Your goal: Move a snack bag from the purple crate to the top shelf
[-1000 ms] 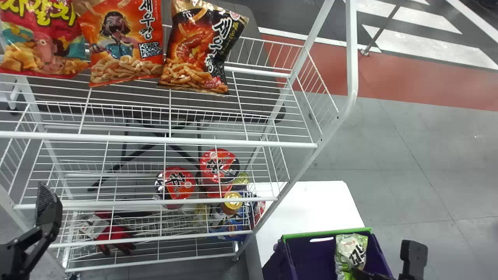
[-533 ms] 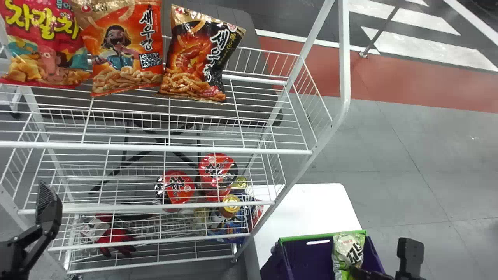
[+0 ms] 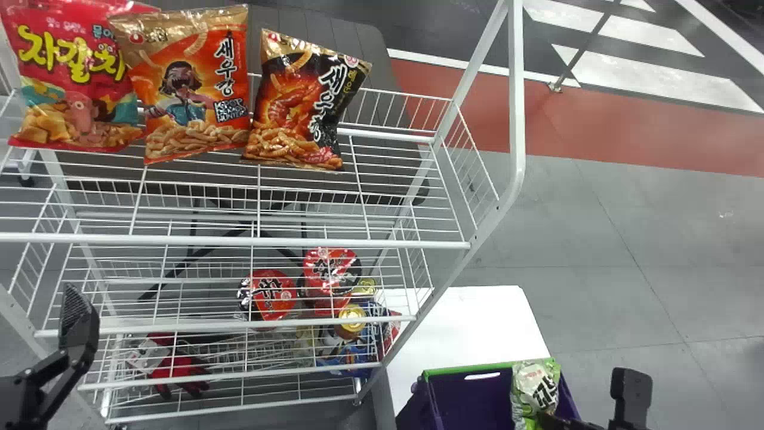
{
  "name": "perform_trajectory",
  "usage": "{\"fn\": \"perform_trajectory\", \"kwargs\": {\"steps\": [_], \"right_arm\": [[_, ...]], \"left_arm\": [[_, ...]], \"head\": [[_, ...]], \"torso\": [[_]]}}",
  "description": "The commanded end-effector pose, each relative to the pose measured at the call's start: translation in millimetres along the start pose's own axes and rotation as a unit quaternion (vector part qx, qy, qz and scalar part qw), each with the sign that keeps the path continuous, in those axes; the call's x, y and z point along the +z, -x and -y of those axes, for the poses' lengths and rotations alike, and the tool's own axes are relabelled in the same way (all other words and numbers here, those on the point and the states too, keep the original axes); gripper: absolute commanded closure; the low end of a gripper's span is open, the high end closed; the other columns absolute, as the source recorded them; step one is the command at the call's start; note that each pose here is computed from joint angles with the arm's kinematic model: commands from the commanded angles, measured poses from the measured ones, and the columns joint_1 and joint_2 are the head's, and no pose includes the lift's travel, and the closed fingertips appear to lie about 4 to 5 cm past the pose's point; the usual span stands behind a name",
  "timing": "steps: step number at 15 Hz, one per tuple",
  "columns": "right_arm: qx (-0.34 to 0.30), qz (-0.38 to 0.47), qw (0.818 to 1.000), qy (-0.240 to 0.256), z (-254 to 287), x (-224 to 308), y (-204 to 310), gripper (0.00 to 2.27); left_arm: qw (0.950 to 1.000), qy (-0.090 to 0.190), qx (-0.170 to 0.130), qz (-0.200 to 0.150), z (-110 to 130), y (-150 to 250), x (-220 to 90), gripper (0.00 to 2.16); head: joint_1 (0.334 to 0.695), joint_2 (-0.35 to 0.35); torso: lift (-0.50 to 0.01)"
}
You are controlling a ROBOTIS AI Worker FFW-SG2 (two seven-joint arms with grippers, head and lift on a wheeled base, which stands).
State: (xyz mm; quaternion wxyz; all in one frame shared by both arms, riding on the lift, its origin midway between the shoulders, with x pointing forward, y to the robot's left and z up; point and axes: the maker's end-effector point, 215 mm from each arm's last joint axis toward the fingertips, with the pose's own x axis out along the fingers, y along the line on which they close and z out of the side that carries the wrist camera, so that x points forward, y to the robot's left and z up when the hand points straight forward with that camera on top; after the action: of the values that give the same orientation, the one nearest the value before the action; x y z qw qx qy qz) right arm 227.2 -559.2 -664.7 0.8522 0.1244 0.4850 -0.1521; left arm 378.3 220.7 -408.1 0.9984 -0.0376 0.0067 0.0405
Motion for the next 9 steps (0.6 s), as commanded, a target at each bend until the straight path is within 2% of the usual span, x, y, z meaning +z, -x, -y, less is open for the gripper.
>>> {"fn": "perform_trajectory", "kwargs": {"steps": [1, 9], "right_arm": [[0.005, 0.002, 1.000, -0.004, -0.8, -0.7, 2.1, 1.97], [0.007, 0.003, 1.000, -0.005, -3.3, -2.3, 2.4, 1.97]], "left_arm": [[1.0000, 0.000, 0.000, 0.002, 0.8, 2.9, 1.5, 0.00], [1.0000, -0.001, 0.002, 0.006, -3.7, 4.0, 2.8, 0.00]], "head": [[0.695, -0.350], [0.695, -0.350]], "torso": [[-0.033], [-0.001]]}}
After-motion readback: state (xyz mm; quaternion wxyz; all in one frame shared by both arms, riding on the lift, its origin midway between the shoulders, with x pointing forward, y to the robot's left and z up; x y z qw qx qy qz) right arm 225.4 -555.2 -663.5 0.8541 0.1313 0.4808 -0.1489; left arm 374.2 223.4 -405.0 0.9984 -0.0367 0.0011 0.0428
